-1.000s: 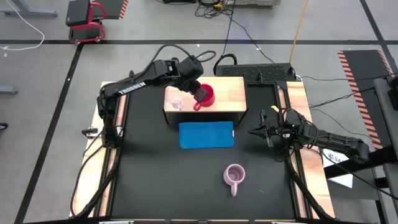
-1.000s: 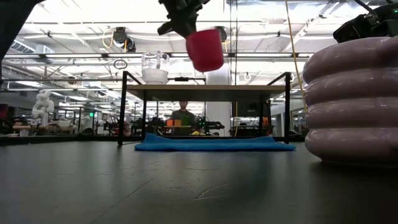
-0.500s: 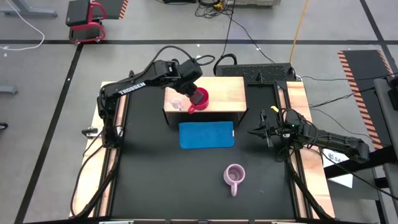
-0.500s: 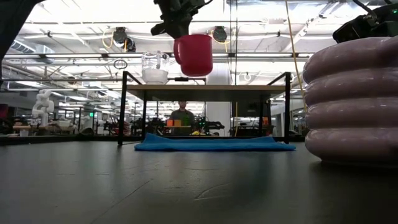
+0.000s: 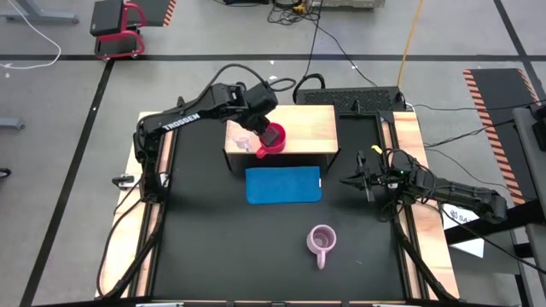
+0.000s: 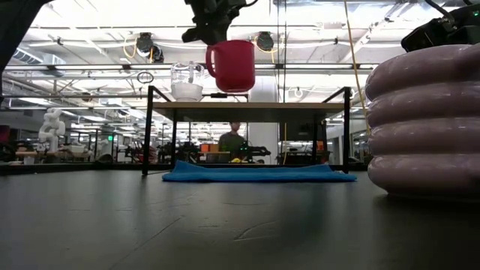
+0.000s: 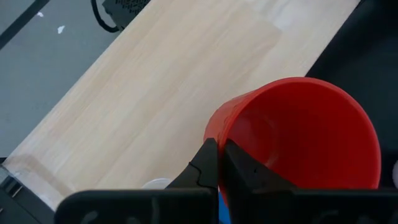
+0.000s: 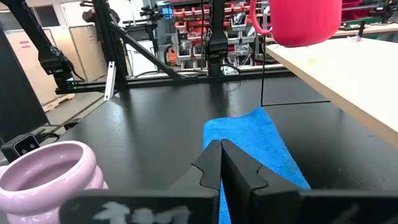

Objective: Stack small to large cups/mugs on shelf
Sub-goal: Put the red mug on the shelf

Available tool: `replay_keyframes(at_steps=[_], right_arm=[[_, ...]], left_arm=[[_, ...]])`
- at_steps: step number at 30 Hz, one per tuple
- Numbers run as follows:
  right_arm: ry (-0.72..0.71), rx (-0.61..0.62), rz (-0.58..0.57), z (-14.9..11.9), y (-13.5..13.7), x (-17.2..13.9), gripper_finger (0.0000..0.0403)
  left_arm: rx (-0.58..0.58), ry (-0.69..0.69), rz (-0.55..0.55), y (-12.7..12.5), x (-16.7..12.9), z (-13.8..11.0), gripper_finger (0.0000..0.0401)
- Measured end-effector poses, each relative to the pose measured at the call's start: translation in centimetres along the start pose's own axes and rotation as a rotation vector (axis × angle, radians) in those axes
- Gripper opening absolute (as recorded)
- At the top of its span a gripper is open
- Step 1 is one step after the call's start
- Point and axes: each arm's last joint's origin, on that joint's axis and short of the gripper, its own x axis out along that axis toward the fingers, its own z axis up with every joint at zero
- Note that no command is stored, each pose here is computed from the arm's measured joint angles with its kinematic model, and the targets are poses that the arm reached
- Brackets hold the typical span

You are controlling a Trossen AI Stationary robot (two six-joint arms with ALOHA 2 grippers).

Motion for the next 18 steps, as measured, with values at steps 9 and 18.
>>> replay_keyframes(at_steps=[9,18], right_arm=[[0.0,0.0,0.0,0.0,0.0,0.0,0.0],[0.0,0.001,0.0,0.0,-0.01,0.0,0.0]], left_arm=[[0.042,-0.012,0.019,-0.68,-0.11,-0.22,0.0004],[0.044,-0.008,0.014,-0.7,-0.11,-0.25,0.0004]])
